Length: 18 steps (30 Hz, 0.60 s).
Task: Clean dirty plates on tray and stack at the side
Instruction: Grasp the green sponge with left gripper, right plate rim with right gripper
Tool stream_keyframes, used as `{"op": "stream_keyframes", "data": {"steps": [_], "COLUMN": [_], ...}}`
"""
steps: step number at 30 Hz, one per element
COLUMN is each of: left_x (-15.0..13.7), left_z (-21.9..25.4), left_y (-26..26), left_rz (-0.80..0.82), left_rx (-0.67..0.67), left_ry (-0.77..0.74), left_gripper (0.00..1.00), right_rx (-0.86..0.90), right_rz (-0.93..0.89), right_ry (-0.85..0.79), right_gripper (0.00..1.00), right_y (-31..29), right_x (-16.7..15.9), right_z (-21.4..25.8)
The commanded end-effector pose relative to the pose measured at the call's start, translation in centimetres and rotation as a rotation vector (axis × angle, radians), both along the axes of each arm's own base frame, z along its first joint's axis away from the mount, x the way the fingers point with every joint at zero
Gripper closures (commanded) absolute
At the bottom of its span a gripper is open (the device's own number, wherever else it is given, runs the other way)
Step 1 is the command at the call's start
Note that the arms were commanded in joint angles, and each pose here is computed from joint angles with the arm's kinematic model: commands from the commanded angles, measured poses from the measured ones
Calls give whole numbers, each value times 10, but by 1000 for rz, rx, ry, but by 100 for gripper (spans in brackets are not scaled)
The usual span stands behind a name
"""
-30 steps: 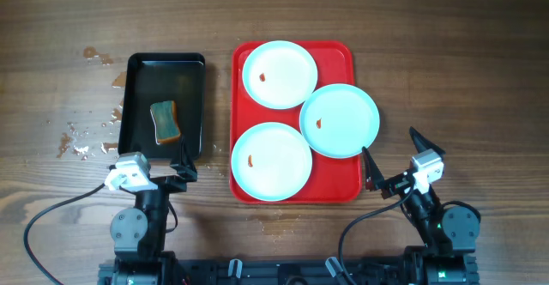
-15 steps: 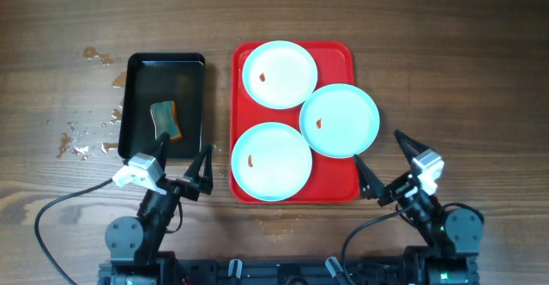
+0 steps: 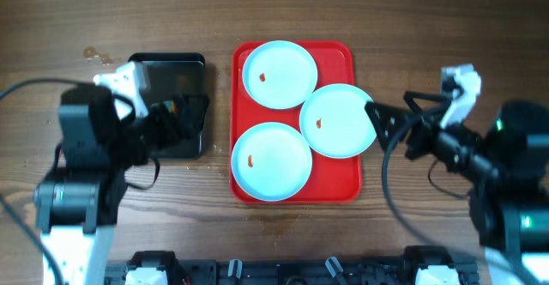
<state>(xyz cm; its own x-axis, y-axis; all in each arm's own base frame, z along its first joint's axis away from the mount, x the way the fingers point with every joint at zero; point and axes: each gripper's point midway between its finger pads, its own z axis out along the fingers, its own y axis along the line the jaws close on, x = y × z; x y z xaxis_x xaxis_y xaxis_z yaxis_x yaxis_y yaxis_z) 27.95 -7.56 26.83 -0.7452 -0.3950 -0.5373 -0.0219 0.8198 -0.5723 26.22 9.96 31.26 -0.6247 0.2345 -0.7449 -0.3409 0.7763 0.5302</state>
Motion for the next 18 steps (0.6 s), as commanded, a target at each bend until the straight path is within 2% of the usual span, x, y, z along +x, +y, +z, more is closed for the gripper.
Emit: {"op": "stream_keyframes", "data": {"steps": [1, 3, 5, 6, 7, 8, 11, 12, 14, 15, 18], "left_x": [2, 12, 18, 22, 27, 33, 45, 48, 52, 56, 72], "left_z": [-16, -39, -65, -79, -92, -108, -157, -176, -205, -217, -249], "left_y": [-12, 12, 55, 78, 86, 87, 88, 91, 105, 111, 102], "left_rz": [-53, 53, 261, 359, 376, 347, 210, 167, 176, 187, 139], "left_rx": [-42, 70, 235, 330, 383, 414, 524, 565, 657, 688, 642], "left_ry": [107, 171, 257, 307, 342, 384, 498, 538, 608, 627, 627], "left_gripper": [0, 1, 24, 25, 12, 6, 7, 13, 43, 53, 82], "right_rx": [117, 112, 77, 29, -53, -115, -261, -286, -276, -265, -264], "right_rz": [-4, 44, 80, 100, 68, 39, 23, 43, 48, 48, 65], "right_ry": [185, 248, 296, 328, 385, 411, 418, 410, 431, 442, 432], "right_gripper": [0, 1, 6, 11, 14, 15, 16, 16, 19, 25, 29], "right_y": [9, 14, 17, 19, 16, 12, 16, 24, 33, 37, 42], "right_x": [8, 12, 10, 6, 3, 1, -5, -8, -14, -16, -16], "right_z": [-18, -35, -52, -65, -83, -94, -108, -109, -110, -110, -112]}}
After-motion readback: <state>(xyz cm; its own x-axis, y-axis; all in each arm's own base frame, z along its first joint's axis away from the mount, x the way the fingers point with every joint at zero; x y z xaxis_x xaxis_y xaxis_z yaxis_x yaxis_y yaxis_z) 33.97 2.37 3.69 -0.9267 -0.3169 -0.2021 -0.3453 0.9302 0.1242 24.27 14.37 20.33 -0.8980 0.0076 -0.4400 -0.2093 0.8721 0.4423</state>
